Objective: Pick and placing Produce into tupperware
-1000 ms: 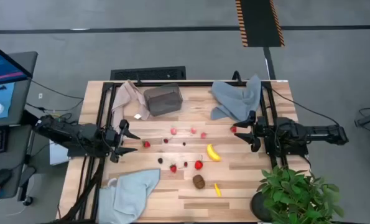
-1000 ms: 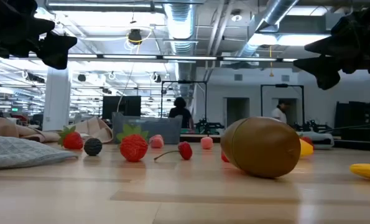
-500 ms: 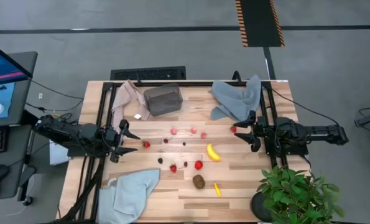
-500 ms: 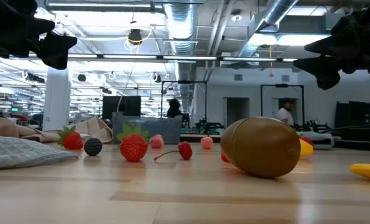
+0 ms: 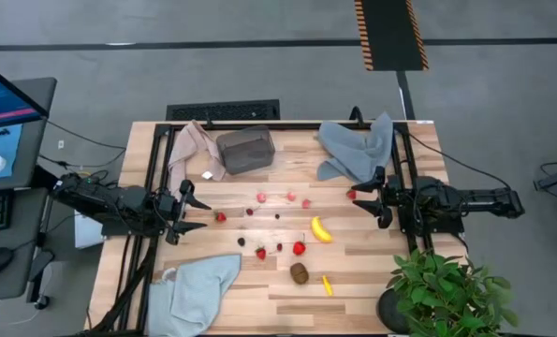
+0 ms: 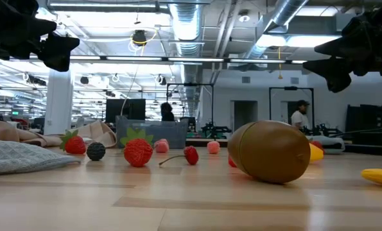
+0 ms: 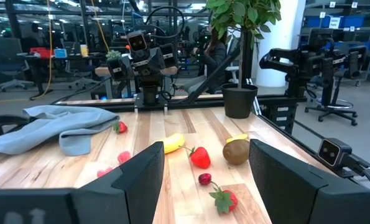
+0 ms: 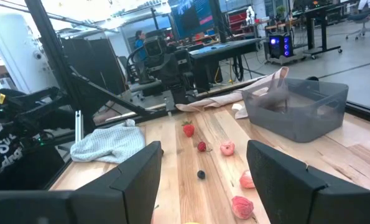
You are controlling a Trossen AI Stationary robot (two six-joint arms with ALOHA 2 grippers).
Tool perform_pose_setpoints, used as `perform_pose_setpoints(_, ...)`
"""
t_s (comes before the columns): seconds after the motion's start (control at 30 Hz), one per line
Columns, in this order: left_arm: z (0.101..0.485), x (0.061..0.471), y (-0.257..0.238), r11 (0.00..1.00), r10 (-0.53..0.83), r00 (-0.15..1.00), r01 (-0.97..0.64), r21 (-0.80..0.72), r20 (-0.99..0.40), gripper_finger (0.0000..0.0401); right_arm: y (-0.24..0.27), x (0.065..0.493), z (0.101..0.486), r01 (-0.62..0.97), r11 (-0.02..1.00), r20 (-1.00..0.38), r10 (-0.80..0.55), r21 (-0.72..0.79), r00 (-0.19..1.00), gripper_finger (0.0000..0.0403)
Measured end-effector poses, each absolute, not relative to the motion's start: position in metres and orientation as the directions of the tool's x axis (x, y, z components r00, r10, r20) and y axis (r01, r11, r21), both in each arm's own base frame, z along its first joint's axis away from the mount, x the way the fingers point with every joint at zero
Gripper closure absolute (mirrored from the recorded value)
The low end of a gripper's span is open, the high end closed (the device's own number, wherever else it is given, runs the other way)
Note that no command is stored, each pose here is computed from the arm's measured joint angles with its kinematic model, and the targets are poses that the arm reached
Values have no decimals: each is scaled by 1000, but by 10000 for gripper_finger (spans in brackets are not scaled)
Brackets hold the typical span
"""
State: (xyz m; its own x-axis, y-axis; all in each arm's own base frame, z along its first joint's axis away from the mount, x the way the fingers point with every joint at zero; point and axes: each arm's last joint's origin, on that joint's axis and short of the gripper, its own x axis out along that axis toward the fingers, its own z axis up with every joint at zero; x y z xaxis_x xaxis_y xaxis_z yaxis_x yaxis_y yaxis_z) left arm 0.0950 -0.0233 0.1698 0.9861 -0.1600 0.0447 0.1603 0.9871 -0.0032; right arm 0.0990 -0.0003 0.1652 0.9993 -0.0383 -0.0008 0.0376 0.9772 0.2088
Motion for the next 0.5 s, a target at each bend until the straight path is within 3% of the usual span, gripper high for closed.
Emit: perform_pose_setpoints(0.5, 170, 95, -23, 987, -160, 986, 160, -3, 45, 175, 0, 99, 165, 38, 977, -1, -39, 209, 999, 143)
